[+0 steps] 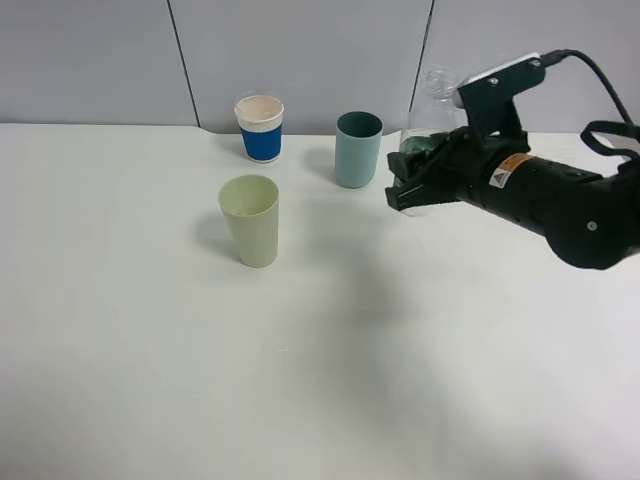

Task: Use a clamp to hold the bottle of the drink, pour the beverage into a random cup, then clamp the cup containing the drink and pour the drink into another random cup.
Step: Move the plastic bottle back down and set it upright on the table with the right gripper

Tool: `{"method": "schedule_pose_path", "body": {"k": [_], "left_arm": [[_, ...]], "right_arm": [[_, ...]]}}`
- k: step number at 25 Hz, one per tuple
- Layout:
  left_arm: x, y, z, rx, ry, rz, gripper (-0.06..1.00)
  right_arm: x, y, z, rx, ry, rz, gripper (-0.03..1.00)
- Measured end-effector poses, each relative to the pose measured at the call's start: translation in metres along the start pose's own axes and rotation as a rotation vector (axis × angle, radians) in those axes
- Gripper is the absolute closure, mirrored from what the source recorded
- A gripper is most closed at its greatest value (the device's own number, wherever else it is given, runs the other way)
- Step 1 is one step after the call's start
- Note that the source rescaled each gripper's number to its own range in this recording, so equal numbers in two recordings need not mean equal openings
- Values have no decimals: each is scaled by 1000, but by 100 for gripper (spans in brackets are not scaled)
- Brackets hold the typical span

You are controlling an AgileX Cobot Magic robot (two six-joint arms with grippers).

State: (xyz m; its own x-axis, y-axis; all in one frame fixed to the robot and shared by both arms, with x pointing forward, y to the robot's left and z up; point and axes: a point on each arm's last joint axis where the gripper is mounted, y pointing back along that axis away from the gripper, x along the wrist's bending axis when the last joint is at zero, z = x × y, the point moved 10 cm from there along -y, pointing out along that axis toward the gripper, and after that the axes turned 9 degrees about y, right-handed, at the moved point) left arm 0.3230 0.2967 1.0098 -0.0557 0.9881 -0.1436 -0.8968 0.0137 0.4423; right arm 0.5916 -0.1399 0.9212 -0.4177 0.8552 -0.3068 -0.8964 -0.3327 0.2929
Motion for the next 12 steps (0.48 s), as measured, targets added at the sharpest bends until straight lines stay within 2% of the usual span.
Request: {"method": "schedule_pose_path", "body": {"k": [4, 12], "left_arm": [[0, 0, 0, 0, 0, 0, -6], [0, 0, 0, 0, 0, 0, -6]], "right_arm": [[-16, 4, -7, -34, -50, -97, 95], [-12, -14, -39, -24, -21, -138, 95]]}}
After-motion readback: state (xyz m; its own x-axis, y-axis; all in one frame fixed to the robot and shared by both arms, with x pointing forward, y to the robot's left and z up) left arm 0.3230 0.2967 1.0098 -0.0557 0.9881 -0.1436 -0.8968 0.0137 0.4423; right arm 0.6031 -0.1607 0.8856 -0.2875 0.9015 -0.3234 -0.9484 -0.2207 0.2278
